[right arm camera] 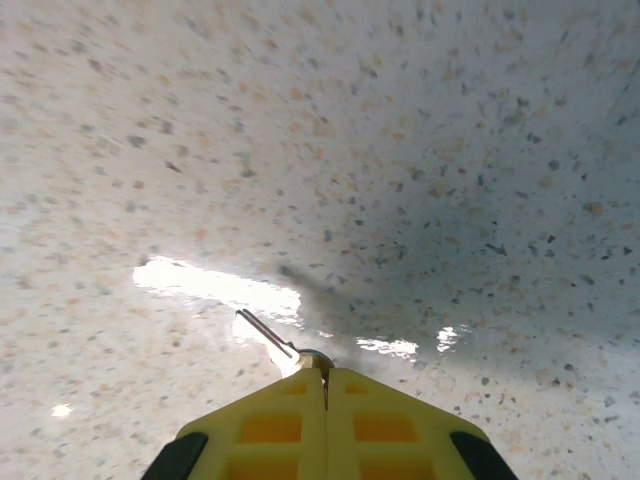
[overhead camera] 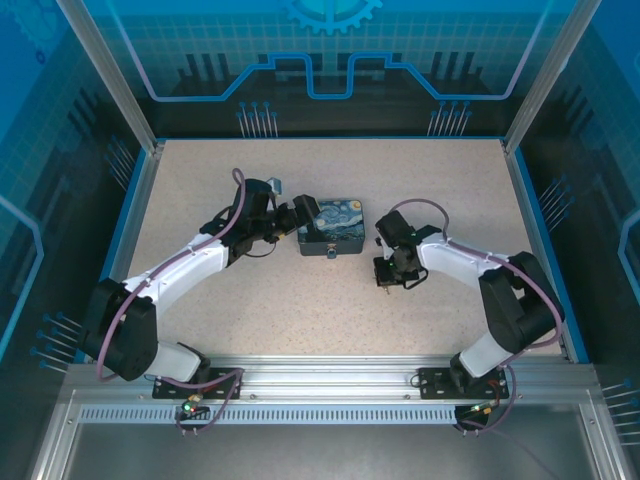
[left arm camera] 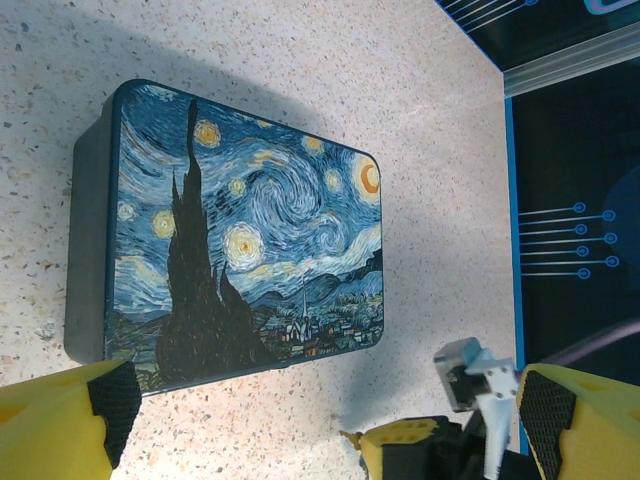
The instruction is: Unlock a padlock with a key
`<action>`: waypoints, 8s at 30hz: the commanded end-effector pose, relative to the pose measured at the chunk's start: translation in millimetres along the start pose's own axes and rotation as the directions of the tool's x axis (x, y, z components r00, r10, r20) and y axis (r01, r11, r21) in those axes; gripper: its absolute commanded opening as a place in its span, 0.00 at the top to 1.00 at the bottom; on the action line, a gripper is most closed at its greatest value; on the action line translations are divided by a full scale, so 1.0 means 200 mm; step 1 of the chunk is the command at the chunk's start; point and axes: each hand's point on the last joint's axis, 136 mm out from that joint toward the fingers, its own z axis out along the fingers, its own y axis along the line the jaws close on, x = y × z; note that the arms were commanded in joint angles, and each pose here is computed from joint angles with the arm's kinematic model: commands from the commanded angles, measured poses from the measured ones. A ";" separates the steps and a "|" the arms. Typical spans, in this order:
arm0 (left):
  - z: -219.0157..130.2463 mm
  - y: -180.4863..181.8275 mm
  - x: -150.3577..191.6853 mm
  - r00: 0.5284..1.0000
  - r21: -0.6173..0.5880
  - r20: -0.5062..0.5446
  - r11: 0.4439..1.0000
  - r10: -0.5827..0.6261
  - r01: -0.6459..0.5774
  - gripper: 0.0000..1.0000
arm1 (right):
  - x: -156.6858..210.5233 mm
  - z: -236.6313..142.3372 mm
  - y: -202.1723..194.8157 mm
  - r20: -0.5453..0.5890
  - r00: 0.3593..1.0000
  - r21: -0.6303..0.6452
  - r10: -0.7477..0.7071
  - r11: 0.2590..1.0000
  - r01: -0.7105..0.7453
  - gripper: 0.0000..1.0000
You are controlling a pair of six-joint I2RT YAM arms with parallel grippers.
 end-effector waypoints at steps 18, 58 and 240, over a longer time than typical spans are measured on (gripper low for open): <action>-0.02 -0.20 0.05 0.995 0.235 -0.101 0.971 -0.007 0.031 0.01 | -0.29 -0.53 0.42 0.194 0.976 -0.380 0.101 0.925 -0.020 1.00; 0.20 -0.30 0.27 0.958 0.358 -0.272 0.914 -0.094 0.191 0.56 | -0.43 -0.56 0.63 0.200 0.970 -0.481 0.136 0.876 -0.024 1.00; -0.01 -0.58 -0.23 0.966 0.550 0.048 0.814 -0.254 0.186 1.00 | -0.85 -0.94 0.79 0.223 0.783 -0.943 0.581 0.332 0.022 0.77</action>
